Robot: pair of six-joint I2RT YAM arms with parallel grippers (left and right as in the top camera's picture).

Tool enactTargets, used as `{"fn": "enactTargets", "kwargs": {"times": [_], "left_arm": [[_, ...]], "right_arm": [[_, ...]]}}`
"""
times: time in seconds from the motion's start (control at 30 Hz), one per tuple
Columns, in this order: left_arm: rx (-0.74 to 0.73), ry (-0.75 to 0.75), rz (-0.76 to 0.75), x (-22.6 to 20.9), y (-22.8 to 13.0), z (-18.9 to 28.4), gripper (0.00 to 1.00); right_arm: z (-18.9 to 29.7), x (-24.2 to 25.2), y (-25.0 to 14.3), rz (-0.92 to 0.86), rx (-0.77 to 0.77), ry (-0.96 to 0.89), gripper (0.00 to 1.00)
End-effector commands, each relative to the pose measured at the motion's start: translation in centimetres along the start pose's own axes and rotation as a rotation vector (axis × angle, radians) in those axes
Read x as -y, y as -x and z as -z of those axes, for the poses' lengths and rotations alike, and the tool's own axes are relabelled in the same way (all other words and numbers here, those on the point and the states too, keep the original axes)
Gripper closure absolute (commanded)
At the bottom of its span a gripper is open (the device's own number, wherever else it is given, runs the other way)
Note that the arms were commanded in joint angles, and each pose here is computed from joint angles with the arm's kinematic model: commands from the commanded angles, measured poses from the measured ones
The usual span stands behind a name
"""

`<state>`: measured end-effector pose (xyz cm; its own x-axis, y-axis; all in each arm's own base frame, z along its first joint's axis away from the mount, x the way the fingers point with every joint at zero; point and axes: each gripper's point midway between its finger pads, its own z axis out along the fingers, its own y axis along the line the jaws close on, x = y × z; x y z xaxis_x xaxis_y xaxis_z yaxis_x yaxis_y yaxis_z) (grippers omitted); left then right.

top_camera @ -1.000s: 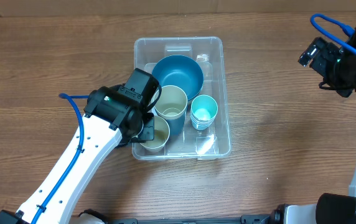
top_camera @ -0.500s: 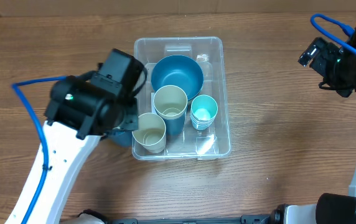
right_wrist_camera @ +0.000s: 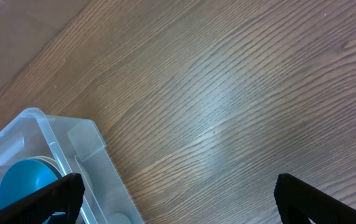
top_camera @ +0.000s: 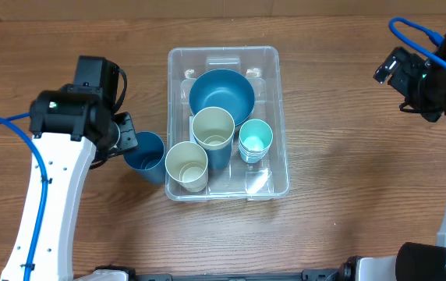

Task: Pack container
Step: 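Release the cream cup and move the left gripper to the teal cup, then grasp the teal cup with the left gripper and lift it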

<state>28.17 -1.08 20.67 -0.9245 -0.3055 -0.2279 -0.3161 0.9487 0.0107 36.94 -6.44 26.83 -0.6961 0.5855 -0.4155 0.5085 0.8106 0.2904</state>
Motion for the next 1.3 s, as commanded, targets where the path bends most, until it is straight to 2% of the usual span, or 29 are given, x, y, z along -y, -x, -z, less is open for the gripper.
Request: {"fn": "enactTargets", "kwargs": {"times": [0.0,0.13,0.33,0.43,0.53,0.67,0.83,0.97,1.1,1.27], "left_arm": [[-0.081,-0.046,-0.04,0.8,-1.4,-2.4,0.57],[-0.138,-0.026,-0.043,0.7,-2.3,-4.7,0.6],[-0.172,-0.01,-0.037,0.9,-2.3,-6.8,0.86],[-0.17,-0.011,-0.023,1.0,-2.2,-7.3,0.87],[-0.166,-0.011,-0.022,1.0,-2.2,-7.3,0.95],[-0.149,0.029,0.004,0.2,-1.9,-6.7,0.96],[-0.083,0.089,0.028,-1.2,-0.4,-3.3,0.96],[0.02,0.104,0.038,-1.9,1.7,2.2,0.96],[0.117,0.023,0.043,-1.2,2.7,7.7,0.96],[0.129,-0.186,-0.043,2.1,1.5,11.6,0.96]], "right_arm": [[0.5,-0.2,0.1,-0.003,0.014,0.008,0.0],[0.5,-0.2,0.1,-0.003,0.014,0.008,0.0],[0.5,-0.2,0.1,-0.003,0.014,0.008,0.0],[0.5,-0.2,0.1,-0.003,0.014,0.008,0.0],[0.5,-0.2,0.1,-0.003,0.014,0.008,0.0],[0.5,-0.2,0.1,-0.003,0.014,0.008,0.0],[0.5,-0.2,0.1,-0.003,0.014,0.008,0.0],[0.5,-0.2,0.1,-0.003,0.014,0.008,0.0],[0.5,-0.2,0.1,-0.003,0.014,0.008,0.0],[0.5,-0.2,0.1,-0.003,0.014,0.008,0.0]]}}
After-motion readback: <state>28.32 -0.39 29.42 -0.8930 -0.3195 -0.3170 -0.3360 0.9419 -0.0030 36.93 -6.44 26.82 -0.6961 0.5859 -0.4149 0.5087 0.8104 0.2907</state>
